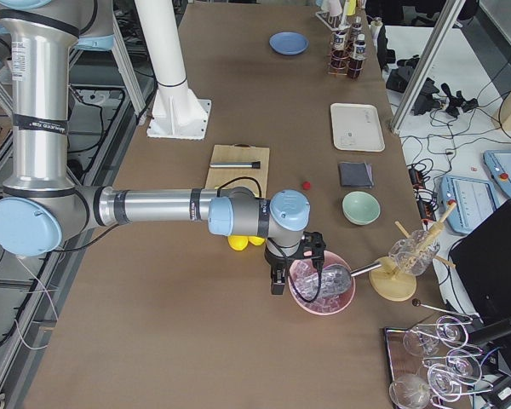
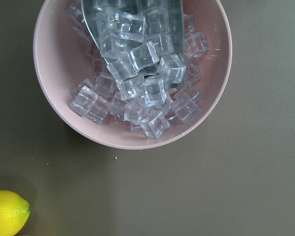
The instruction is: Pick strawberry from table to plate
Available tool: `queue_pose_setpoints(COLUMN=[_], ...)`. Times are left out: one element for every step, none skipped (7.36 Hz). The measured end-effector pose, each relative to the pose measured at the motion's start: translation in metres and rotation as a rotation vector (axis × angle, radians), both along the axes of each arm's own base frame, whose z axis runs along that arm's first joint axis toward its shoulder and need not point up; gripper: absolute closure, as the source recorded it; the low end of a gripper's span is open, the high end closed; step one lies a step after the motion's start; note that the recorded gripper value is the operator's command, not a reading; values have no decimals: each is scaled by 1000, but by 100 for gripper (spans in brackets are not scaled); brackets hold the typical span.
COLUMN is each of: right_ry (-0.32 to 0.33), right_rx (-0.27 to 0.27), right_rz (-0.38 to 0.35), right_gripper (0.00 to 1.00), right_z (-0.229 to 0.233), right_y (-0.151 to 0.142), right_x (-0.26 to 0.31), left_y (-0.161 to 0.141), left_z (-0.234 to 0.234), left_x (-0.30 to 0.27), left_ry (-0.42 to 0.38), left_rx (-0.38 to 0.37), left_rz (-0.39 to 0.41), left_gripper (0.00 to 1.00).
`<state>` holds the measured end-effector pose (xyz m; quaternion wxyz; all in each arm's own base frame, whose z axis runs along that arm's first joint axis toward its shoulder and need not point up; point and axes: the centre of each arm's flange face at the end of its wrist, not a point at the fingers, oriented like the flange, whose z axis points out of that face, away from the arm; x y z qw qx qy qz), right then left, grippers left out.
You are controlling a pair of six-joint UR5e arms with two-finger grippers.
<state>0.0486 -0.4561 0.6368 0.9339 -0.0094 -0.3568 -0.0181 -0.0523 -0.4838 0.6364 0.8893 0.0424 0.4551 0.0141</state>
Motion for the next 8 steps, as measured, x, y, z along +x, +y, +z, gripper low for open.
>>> queue_pose_setpoints(right_ry=[0, -1, -1, -1, -1, -2, -1, -1], right_rx=[1, 0, -2, 2, 23, 60, 106, 172], right_rz=[0, 0, 0, 0, 0, 0, -1, 2], right_gripper=[0, 0, 0, 0, 0, 0, 0, 0], right_z=[0, 0, 0, -1, -10, -27, -44, -58], right_y=[0, 0, 1, -1, -7, -19, -31, -39], right_x=[0, 0, 0, 0, 0, -1, -1, -2], left_y=[-2, -3, -5, -10, -18, -28, -39, -53], left_z=[-1, 0, 1, 1, -4, -18, -35, -54], left_x=[0, -1, -2, -2, -2, -2, -2, -1], left_ry=[-3, -18, -25, -27, -23, -15, -9, -5], left_rx=[16, 37, 50, 58, 75, 121, 178, 222], left_rz=[0, -3, -5, -6, -6, -5, -12, -25], left_gripper=[2, 2, 2, 2, 2, 2, 2, 2])
